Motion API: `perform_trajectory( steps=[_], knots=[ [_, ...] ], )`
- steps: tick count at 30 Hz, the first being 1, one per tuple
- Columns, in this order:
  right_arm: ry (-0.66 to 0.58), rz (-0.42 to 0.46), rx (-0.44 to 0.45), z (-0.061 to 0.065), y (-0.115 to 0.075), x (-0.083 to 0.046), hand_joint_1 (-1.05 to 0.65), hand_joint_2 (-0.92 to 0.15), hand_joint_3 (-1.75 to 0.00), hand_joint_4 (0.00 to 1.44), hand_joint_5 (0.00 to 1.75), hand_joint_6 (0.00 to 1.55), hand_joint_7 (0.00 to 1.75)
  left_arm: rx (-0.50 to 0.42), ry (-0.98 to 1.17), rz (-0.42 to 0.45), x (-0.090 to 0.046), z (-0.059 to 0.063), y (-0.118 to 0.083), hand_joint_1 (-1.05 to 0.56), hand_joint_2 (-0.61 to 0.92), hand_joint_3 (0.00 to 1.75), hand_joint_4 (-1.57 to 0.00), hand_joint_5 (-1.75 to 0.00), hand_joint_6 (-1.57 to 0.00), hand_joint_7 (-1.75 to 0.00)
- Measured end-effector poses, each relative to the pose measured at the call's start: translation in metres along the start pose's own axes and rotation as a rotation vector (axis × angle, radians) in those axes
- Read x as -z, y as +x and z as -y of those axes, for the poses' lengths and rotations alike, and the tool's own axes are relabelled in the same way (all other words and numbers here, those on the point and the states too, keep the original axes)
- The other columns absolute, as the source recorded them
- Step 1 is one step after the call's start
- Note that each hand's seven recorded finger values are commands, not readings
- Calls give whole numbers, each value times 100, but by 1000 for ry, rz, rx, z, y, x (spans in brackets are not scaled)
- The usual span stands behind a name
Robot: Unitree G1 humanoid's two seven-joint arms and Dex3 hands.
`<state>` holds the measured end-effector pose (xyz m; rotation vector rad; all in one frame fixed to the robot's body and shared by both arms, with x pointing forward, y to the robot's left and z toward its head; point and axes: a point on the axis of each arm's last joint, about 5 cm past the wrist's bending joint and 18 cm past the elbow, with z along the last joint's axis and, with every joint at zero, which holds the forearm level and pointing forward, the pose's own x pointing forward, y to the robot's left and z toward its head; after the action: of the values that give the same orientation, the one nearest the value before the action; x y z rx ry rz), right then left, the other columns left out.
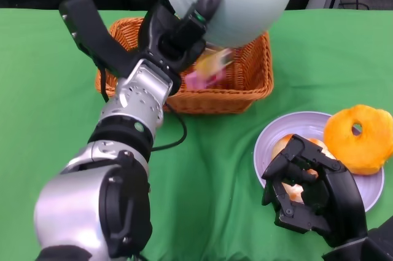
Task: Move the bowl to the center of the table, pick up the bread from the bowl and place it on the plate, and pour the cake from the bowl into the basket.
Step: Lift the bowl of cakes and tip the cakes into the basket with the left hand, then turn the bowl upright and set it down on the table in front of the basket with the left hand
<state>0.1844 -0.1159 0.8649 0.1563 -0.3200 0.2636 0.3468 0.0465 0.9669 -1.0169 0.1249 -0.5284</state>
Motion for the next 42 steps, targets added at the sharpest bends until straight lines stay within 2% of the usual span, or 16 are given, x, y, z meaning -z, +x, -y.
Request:
perform_trajectory(
  steps=[6,10,19,21,23,26,27,28,29,31,38,42],
  knots=[
    [8,2,-9,0,0,0,1,-57,-117,77,172,63,153,-3,-183,-35,0,-1,0,-14,52,125,-71,-175,-64,-174],
    [13,8,-8,0,0,0,0,-56,-118,77,173,63,153,-25,-271,-28,-1,-4,-2,-18,69,98,-73,-175,-62,-175],
    [14,23,-11,0,3,-1,1,-55,-121,77,172,64,152,-82,-370,3,-1,-8,-4,-20,71,94,-74,-175,-62,-175],
    [13,23,-11,0,3,-1,1,-56,-120,77,172,64,152,-103,-385,6,-2,-8,-4,-20,79,76,-71,-175,-58,-175],
    [12,22,-10,0,3,-1,1,-57,-119,77,172,64,152,-134,-405,9,-2,-9,-5,-20,81,73,-70,-175,-57,-175],
    [11,21,-11,0,3,-1,1,-57,-118,77,172,63,152,-146,-413,11,-2,-10,-5,-20,82,71,-70,-175,-57,-175],
    [12,22,-11,0,3,-1,1,-57,-118,77,172,63,152,-145,-405,10,-2,-9,-5,-18,76,83,-71,-175,-59,-175],
    [12,22,-11,0,3,-1,1,-57,-118,77,172,63,151,-139,-387,7,-2,-9,-5,-15,63,104,-72,-175,-61,-175],
    [12,22,-12,0,3,-1,1,-57,-118,76,172,63,152,-123,-363,5,-3,-8,-4,-15,56,114,-72,-175,-61,-175],
    [13,22,-12,0,3,-1,1,-57,-118,76,173,62,152,-65,-304,7,-6,-5,-2,-14,51,124,-72,-175,-62,-175],
    [16,17,-20,0,3,0,1,-58,-116,75,173,62,152,111,38,54,-23,9,5,-12,61,118,-74,-175,-66,-166],
    [17,17,-20,0,3,0,1,-58,-115,75,173,63,152,161,100,72,-28,12,6,-12,61,118,-74,-175,-66,-166]
  ],
)
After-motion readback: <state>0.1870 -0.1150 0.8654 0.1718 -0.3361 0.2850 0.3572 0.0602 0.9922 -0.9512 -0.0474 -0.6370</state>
